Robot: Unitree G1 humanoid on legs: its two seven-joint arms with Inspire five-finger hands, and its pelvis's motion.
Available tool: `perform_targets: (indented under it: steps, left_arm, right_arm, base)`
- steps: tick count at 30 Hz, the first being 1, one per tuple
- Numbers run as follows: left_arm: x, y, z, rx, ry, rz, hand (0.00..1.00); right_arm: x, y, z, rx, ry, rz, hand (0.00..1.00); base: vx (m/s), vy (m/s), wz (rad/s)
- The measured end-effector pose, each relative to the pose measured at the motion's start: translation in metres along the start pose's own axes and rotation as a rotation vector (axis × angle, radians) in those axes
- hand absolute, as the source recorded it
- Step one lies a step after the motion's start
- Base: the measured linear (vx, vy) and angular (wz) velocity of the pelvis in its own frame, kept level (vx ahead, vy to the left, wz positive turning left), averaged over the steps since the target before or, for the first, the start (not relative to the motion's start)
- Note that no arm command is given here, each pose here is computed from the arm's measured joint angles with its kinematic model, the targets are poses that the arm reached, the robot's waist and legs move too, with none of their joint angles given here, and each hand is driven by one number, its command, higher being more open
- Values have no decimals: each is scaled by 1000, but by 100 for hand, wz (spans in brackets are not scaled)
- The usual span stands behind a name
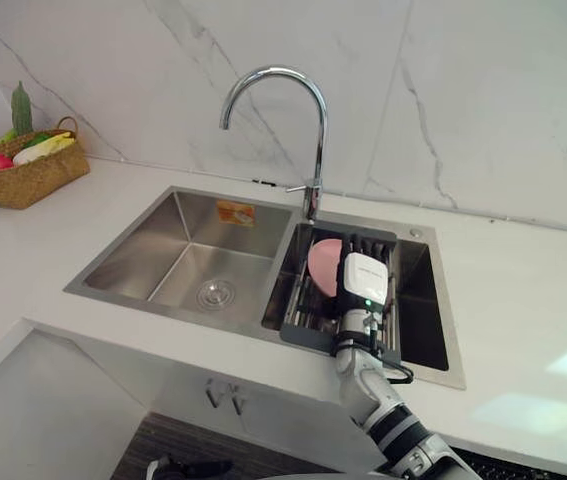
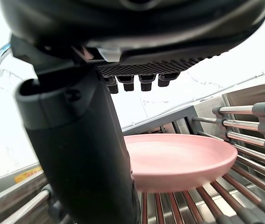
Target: Walk over to the sink, pick up the cup, carry it to the dishwasher, place the cup inside the dishwasher, then close the dishwasher door
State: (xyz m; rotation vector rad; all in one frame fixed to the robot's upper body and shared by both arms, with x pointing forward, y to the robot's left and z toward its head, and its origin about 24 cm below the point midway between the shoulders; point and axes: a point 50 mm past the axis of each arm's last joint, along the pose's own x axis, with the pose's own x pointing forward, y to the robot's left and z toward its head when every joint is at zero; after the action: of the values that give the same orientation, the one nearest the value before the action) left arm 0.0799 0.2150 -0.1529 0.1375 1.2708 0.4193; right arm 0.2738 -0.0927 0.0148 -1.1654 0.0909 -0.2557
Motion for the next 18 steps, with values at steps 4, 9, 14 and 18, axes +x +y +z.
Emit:
perform_targets:
  steps: [4,9,14,18]
  left_arm:
    - [0,0,3,-7,-6,0,100]
    - [0,-1,4,-7,-7,0,100]
    - [0,-2,6,-4,0,-4,100]
    - [1,-3,7,0,11,-5,100]
  right_arm:
    - [11,-8,-7,8,54,-46,100]
    - [16,-7,-12,91,99,-17,100]
    - [27,-2,-14,176,130,77,100]
    - [32,-1,-13,190,125,118,100]
  base:
    - [9,2,3]
    - [20,4,7]
    - [1,2,1]
    - [4,2,1]
